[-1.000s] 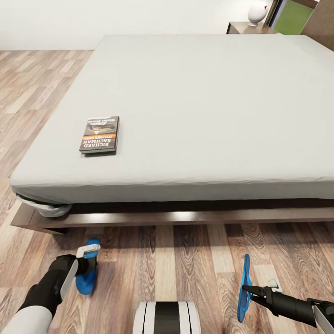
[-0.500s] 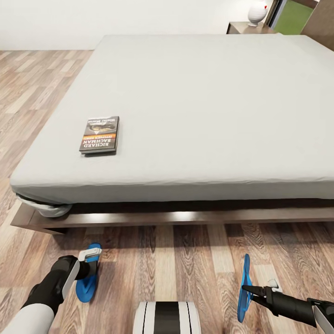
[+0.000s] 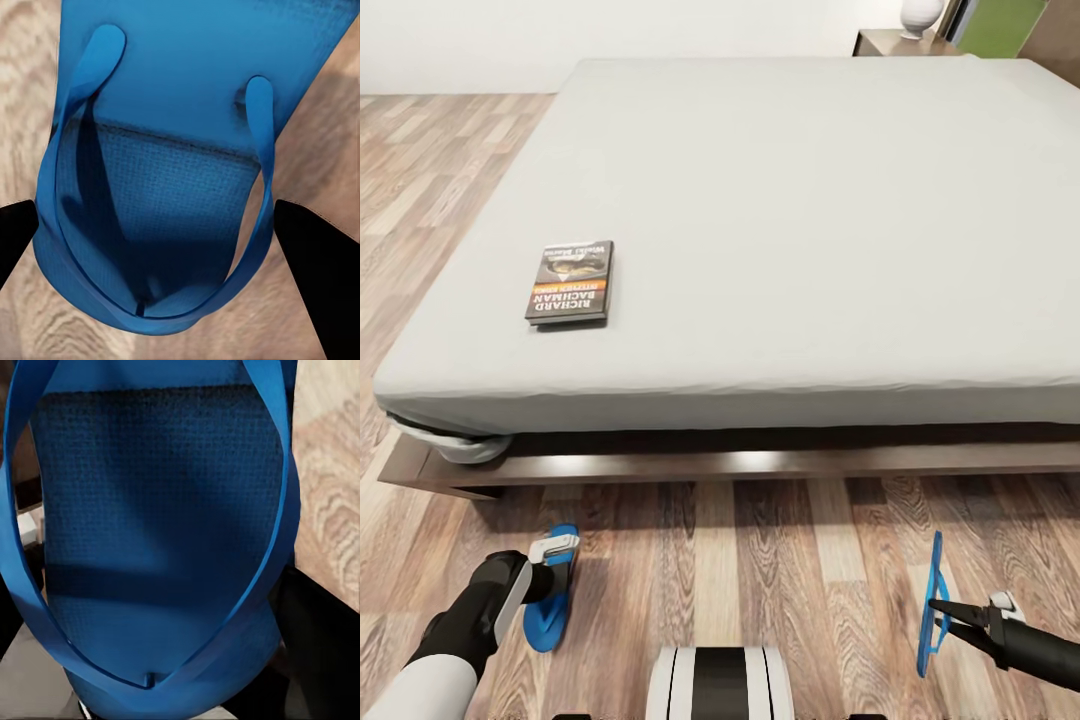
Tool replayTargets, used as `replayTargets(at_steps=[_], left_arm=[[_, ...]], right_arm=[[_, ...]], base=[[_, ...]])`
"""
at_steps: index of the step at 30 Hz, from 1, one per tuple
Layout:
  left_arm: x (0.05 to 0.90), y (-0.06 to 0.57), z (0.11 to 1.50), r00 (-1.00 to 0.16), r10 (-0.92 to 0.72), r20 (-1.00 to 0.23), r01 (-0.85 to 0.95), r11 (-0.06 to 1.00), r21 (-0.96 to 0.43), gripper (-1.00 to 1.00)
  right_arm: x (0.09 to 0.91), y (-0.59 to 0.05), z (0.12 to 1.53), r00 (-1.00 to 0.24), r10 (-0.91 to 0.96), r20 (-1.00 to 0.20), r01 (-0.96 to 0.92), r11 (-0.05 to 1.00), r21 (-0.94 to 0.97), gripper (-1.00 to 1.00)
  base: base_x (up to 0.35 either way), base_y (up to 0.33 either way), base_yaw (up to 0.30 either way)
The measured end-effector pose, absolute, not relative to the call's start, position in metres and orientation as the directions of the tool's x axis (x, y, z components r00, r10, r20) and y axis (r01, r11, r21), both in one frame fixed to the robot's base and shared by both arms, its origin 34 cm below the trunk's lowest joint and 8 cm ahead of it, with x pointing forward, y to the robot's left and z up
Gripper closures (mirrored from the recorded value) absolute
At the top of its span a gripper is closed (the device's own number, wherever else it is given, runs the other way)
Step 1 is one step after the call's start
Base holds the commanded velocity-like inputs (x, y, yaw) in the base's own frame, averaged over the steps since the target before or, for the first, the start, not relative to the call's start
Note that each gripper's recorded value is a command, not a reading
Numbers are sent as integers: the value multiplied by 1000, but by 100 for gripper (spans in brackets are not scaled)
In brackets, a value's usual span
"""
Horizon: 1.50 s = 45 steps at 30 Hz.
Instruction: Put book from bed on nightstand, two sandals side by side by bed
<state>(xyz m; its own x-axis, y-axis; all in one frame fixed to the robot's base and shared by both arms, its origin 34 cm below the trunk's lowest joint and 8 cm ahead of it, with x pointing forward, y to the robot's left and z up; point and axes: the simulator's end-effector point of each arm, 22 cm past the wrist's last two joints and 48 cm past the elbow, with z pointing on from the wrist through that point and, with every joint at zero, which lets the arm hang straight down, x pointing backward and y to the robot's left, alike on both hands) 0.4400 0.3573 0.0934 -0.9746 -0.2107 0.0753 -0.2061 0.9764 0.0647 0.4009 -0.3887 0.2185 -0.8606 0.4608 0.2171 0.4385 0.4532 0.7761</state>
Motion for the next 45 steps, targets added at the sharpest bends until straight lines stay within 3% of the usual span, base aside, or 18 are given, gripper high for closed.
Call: replayTargets(at_steps=[45], left_arm=[[387,359,47,-958,-213,194,-199,976,92,100]], right_arm=[[365,-389,179,-829,460,319,526,447,723,100]], base=[[0,9,0]])
